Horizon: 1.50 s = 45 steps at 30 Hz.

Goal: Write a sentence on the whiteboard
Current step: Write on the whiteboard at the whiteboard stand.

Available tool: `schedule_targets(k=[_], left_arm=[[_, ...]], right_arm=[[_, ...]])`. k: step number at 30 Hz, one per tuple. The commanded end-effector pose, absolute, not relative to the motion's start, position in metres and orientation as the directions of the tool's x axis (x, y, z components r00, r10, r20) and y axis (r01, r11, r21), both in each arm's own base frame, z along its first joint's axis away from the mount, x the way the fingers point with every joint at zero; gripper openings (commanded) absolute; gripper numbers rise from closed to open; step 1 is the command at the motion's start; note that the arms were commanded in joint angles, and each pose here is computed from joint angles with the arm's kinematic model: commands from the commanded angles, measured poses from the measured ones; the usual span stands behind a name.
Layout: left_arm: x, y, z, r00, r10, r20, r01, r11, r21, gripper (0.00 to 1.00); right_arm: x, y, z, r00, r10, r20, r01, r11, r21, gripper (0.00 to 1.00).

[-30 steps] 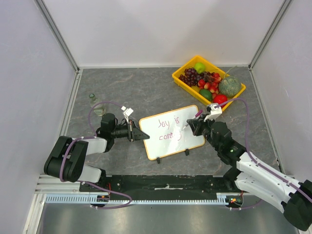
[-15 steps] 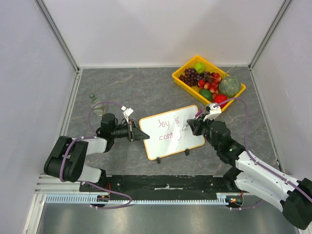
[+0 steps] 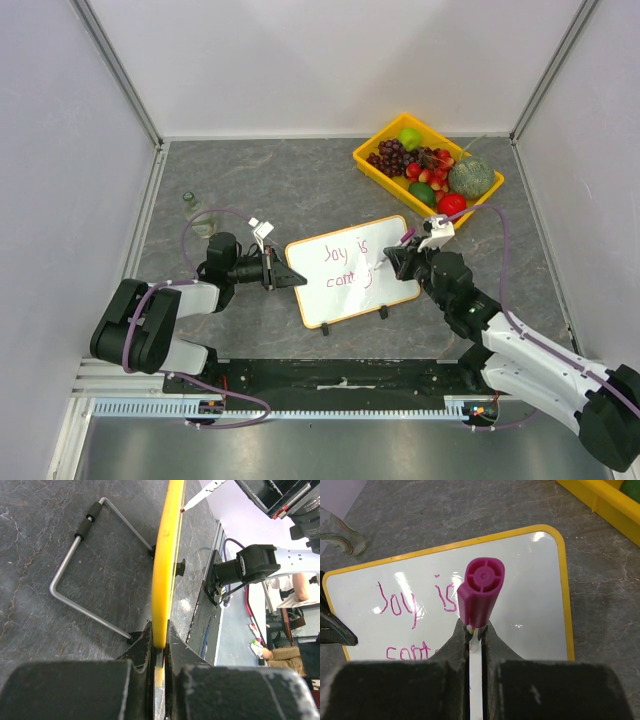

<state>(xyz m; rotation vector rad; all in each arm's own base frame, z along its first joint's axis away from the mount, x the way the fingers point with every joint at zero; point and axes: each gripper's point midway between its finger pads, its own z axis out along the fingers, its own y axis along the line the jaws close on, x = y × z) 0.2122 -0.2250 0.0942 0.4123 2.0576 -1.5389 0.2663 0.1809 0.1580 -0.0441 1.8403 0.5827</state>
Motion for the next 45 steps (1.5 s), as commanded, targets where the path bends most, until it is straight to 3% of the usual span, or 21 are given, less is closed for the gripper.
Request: schedule_targets(k=[1, 10, 23, 45], left_arm=[[0.220, -0.223, 0.087, -0.811, -0.084, -0.579, 0.521, 0.347, -0.780, 0.02], [0.221, -0.223, 0.087, -0.809, -0.087, -0.581, 0.521, 0.350, -0.778, 0.02], [0.221, -0.223, 0.087, -0.811, -0.087, -0.579, 0.519, 0.350, -0.780, 0.02], [0.221, -0.223, 0.087, -0.811, -0.086, -0.578, 0.520, 0.348, -0.780, 0.02]], right_arm=[[0.262, 0.174, 0.147, -0.360, 0.246, -0.900, -0.300, 0.883, 0.361, 0.00], [0.255, 0.174, 0.142, -0.378, 0.236, -0.895, -0.314, 0.877, 0.364, 0.00], [0.269, 0.185, 0.210, -0.265, 0.305, -0.915, -0.367, 0.845, 0.388, 0.00], [0.279, 0.181, 0.172, -0.308, 0.250, -0.918, -0.312, 0.885, 0.346, 0.00]])
